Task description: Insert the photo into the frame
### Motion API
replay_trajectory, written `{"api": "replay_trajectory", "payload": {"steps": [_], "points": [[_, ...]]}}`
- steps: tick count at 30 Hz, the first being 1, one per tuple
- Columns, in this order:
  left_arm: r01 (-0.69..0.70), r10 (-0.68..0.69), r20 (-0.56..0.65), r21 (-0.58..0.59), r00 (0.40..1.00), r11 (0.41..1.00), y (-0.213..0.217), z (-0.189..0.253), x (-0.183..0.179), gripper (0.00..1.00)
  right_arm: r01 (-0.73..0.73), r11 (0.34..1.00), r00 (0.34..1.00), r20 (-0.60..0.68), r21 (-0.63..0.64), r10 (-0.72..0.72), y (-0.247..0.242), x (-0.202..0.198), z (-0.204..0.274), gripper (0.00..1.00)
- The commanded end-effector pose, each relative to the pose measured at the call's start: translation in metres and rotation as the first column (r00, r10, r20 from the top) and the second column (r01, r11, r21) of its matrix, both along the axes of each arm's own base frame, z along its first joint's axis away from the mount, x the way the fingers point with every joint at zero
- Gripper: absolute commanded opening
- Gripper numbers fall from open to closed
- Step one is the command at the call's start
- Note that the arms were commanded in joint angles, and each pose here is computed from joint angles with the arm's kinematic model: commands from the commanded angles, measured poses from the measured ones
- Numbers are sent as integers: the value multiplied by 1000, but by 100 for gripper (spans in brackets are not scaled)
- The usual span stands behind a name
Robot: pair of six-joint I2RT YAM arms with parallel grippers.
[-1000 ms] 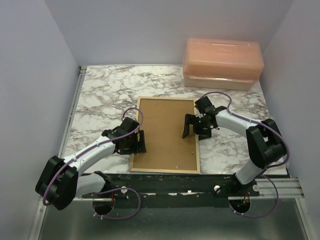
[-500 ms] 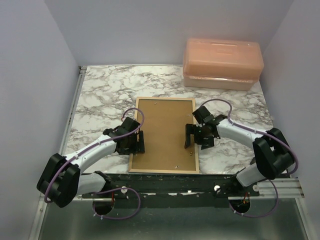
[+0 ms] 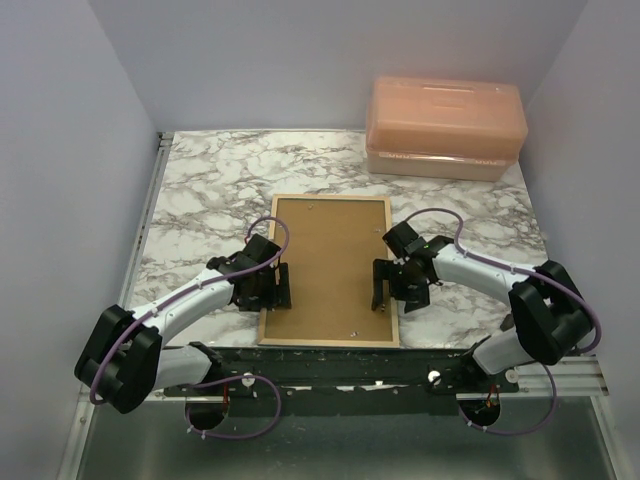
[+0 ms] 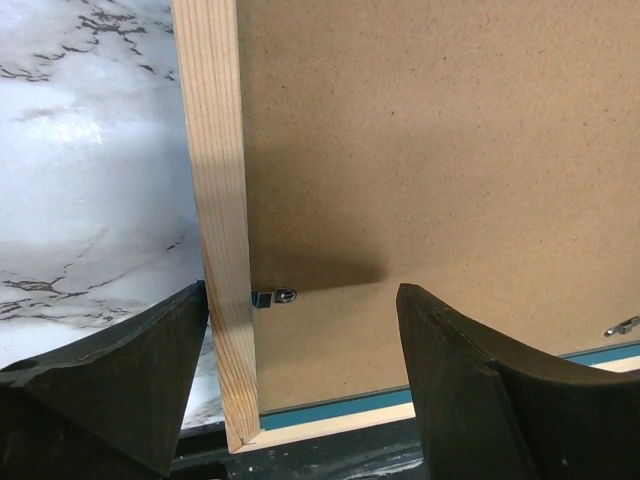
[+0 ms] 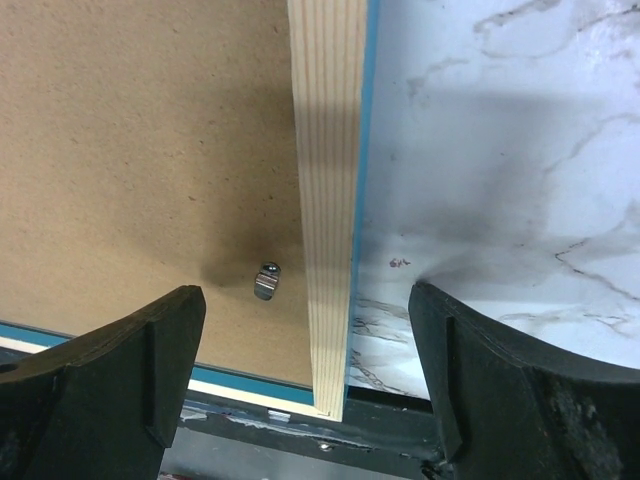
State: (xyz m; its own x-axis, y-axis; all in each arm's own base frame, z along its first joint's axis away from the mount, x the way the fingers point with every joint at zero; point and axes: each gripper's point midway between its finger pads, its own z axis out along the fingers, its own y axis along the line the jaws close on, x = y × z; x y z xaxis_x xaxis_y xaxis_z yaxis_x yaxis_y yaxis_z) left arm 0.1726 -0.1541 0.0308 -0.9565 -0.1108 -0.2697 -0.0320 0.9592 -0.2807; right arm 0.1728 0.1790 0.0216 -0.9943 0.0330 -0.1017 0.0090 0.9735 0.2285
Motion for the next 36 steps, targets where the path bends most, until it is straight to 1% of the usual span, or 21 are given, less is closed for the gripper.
{"api": "replay_trajectory", "payload": {"steps": [1,3,7,9,11,13,16,18,20,22,23,26,27,28,30,32,34,36], "points": [[12,-12,-34,-7,999,1000,-1,4,-8,76,10,993,994,-103,-121,-22,-21,-26,-16,90],[14,-14,-34,2,999,1000,1,2,-9,76,18,990,995,-99,-143,-32,-26,-28,-19,87],[18,-17,-44,7,999,1000,3,0,-12,76,31,981,994,-99,-191,-50,-34,-29,-28,72],[19,-19,-42,5,999,1000,3,0,-13,75,41,978,994,-87,-205,-60,-35,-25,-31,69],[17,-17,-39,3,999,1000,4,1,-13,75,57,968,997,-43,-243,-69,-39,-15,-30,61],[12,-12,-40,5,999,1000,4,1,-14,75,64,963,998,-12,-261,-70,-41,-7,-27,52],[10,-10,-42,8,999,1000,5,1,-15,75,70,959,997,9,-276,-70,-41,1,-22,30],[7,-6,-43,14,999,1000,7,1,-16,75,67,956,998,18,-286,-65,-42,4,-20,18],[4,-4,-43,17,999,1000,8,1,-16,75,71,950,997,30,-304,-65,-45,6,-19,8],[3,-2,-41,21,999,1000,8,2,-15,75,71,947,997,38,-314,-63,-47,8,-18,1],[1,-1,-39,21,999,1000,8,3,-15,75,71,948,997,45,-311,-60,-46,10,-17,0],[-10,11,-33,24,999,1000,10,9,-11,75,61,956,997,57,-287,-46,-41,14,-13,0],[-17,18,-33,22,999,1000,11,11,-9,75,59,960,997,58,-274,-44,-38,15,-12,3],[-25,25,-30,19,999,1000,12,13,-7,75,50,967,998,58,-250,-37,-33,16,-9,11],[-42,42,-20,4,999,999,15,19,0,75,40,976,998,64,-214,-27,-23,22,-3,43],[-53,53,-7,-21,999,998,17,27,8,75,29,983,997,69,-182,-17,-13,29,1,66],[-64,64,3,-49,998,997,18,33,18,75,24,987,998,65,-160,-14,-4,40,4,79],[-68,69,12,-76,998,995,19,38,29,75,24,991,998,55,-135,-17,3,52,3,86]]}}
